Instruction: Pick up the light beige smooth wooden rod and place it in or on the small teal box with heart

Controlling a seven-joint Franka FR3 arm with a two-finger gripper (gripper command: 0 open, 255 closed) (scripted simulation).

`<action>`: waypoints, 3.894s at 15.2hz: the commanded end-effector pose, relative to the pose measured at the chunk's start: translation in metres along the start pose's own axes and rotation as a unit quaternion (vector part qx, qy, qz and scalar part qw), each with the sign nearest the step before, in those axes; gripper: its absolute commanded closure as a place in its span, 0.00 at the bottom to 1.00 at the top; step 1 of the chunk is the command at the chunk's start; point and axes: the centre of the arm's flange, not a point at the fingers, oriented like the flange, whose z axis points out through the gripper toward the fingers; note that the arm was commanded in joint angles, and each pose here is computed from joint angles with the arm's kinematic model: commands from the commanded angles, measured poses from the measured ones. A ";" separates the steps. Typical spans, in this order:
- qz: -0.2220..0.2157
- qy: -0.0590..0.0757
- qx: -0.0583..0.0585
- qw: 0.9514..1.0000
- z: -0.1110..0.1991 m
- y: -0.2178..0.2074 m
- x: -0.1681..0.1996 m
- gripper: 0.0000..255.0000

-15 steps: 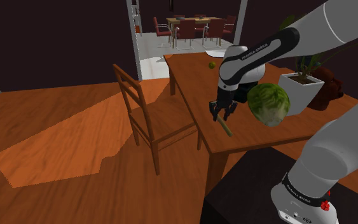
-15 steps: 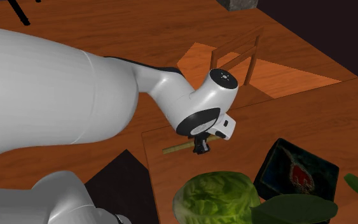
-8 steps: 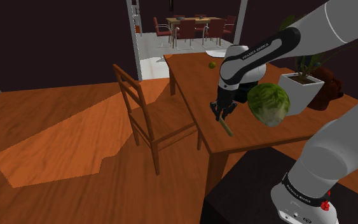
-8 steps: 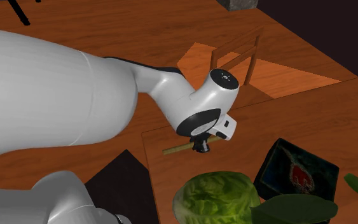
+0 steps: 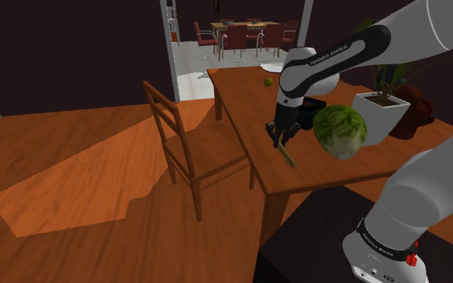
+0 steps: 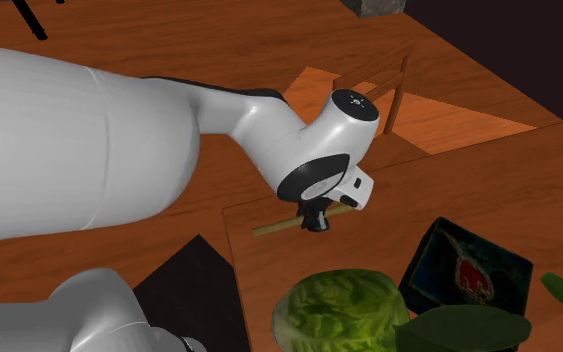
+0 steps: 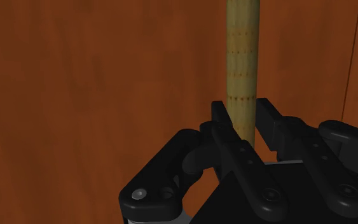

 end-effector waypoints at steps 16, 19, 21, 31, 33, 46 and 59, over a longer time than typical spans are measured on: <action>0.000 0.000 0.000 1.000 -0.088 -0.010 -0.009 1.00; 0.000 0.000 0.000 1.000 -0.104 -0.011 -0.011 1.00; 0.000 0.000 0.000 1.000 -0.114 -0.012 -0.012 1.00; 0.000 0.000 0.000 1.000 -0.148 0.030 0.033 1.00; 0.000 0.000 0.000 1.000 -0.153 0.047 0.052 1.00; 0.000 0.000 0.000 1.000 -0.182 0.163 0.175 1.00; 0.000 0.000 0.000 1.000 -0.152 0.214 0.230 1.00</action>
